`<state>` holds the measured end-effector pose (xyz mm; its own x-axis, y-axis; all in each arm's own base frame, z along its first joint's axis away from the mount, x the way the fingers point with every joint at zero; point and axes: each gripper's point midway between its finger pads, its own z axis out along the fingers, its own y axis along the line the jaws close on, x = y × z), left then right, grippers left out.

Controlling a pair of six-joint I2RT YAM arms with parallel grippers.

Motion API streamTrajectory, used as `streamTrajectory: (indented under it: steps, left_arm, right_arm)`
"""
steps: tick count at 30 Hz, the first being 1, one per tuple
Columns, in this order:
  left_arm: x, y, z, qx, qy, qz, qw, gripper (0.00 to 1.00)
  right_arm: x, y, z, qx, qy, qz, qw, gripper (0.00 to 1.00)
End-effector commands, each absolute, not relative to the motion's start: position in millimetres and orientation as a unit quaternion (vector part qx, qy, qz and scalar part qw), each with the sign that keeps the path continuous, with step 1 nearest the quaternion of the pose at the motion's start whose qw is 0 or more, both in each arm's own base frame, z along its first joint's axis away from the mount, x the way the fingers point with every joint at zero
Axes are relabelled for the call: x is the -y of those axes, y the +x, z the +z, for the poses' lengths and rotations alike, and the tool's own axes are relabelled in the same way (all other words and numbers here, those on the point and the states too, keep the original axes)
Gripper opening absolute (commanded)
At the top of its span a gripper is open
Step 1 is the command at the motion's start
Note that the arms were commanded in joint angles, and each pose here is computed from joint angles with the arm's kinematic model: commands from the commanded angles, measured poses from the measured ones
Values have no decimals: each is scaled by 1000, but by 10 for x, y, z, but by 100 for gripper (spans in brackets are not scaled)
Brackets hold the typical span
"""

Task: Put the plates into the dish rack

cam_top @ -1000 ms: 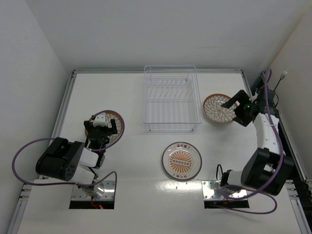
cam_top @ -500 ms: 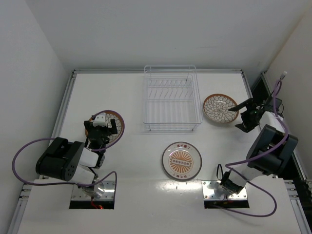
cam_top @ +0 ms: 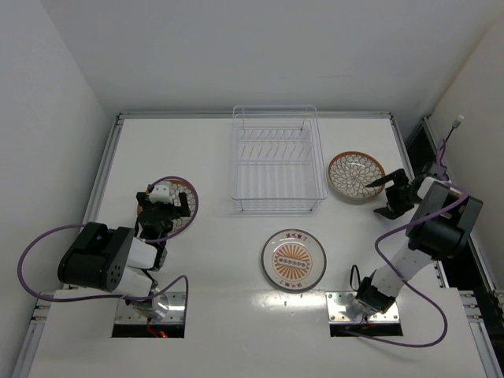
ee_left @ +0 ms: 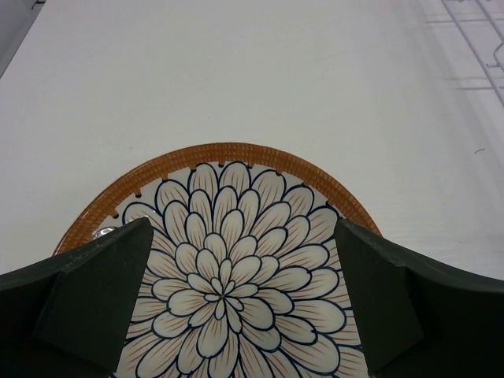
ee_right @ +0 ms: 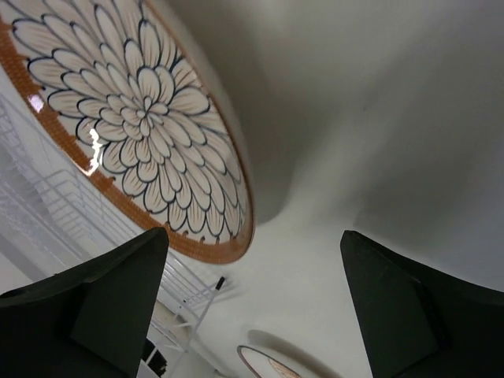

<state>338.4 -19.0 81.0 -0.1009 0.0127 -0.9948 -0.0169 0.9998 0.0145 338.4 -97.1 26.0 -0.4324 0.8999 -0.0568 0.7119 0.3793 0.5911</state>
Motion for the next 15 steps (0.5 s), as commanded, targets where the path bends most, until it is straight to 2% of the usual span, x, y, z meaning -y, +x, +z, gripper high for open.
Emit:
streamTrajectory:
  steps: [1, 6, 7, 10, 11, 13, 14, 15]
  left_arm:
    - [229, 3490, 1121, -703, -1, -7, 711, 100]
    - [229, 3490, 1121, -703, -1, -7, 711, 100]
    - [229, 3490, 1121, -703, -1, -7, 711, 100]
    - [229, 3490, 1121, -703, -1, -7, 711, 100]
    - [229, 3490, 1121, -703, -1, -7, 711, 100]
    - [229, 3490, 1121, -703, -1, -7, 711, 100]
    - [229, 3490, 1121, -703, -1, -7, 711, 100]
    - [229, 3490, 1121, -703, -1, -7, 711, 100]
  right_arm:
    - [1095, 3681, 312, -807, 485, 263, 213, 87]
    - [1053, 3822, 144, -802, 489, 278, 201, 65]
    - [1061, 3836, 108, -802, 489, 278, 202, 57]
    - [1105, 3974, 83, -804, 483, 279, 205, 41]
    - [1086, 4024, 77, -807, 478, 280, 205, 33]
    - [1080, 4111, 76, -810, 476, 281, 196, 22]
    - [1046, 4123, 92, -815, 469, 281, 194, 8]
    - [1046, 4123, 92, -815, 469, 281, 194, 1]
